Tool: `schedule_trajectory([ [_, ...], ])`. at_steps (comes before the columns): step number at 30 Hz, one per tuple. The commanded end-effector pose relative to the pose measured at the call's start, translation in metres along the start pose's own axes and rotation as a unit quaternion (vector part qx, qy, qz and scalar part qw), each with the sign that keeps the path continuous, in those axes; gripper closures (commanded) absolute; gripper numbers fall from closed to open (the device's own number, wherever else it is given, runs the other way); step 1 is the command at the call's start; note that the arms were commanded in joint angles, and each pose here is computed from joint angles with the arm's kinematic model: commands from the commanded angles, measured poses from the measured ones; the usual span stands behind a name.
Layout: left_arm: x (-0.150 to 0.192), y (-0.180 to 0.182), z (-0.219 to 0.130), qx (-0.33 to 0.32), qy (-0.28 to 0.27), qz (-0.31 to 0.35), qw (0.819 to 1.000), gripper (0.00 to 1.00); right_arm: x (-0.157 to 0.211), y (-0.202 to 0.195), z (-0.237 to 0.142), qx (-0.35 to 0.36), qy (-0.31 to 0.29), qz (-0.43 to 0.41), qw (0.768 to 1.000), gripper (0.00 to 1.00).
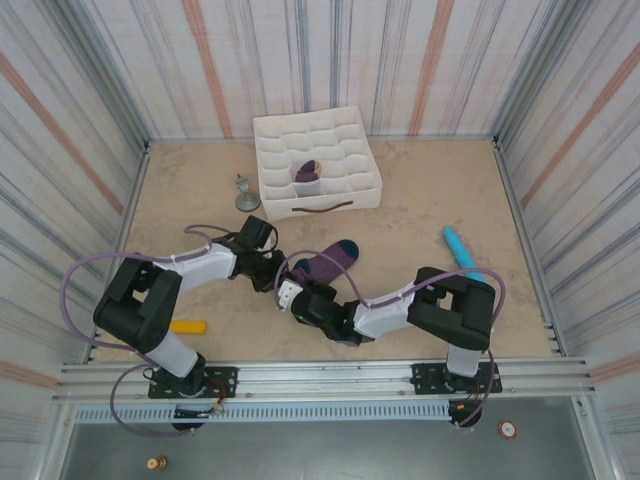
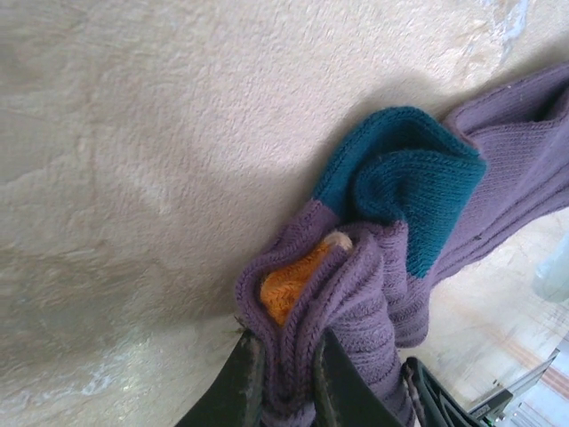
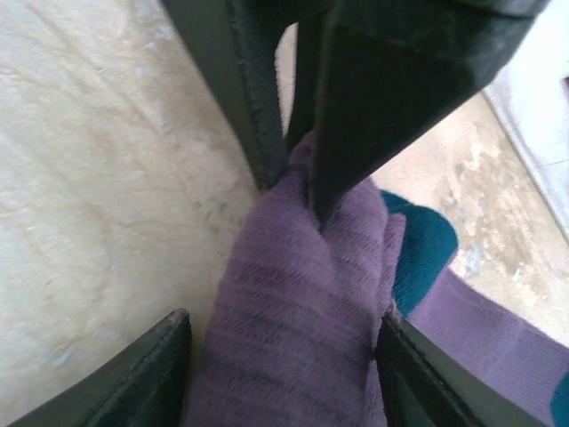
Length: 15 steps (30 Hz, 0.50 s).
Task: Roll the socks
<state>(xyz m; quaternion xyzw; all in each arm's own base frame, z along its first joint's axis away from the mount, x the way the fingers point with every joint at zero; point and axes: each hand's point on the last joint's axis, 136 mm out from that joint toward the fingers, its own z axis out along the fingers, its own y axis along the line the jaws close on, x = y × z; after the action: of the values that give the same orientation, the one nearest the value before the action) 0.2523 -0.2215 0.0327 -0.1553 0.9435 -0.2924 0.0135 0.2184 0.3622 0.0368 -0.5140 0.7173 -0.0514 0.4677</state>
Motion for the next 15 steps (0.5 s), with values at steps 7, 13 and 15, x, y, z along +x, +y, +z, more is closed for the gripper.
schedule_trajectory([
  [7, 0.007, 0.006, -0.004, 0.003, 0.011, 0.006, 1.0, 1.0, 0.027, 0.007, 0.012, 0.003, 0.032, -0.004, 0.999, 0.66],
  [13, 0.006, 0.006, -0.005, 0.021, -0.003, -0.002, 1.0, 0.87, 0.044, 0.011, 0.014, -0.014, 0.053, 0.017, 0.998, 0.94],
  [15, 0.005, 0.005, -0.007, 0.026, -0.008, -0.002, 1.0, 0.77, 0.048, 0.012, 0.014, -0.022, 0.057, 0.027, 0.998, 1.0],
])
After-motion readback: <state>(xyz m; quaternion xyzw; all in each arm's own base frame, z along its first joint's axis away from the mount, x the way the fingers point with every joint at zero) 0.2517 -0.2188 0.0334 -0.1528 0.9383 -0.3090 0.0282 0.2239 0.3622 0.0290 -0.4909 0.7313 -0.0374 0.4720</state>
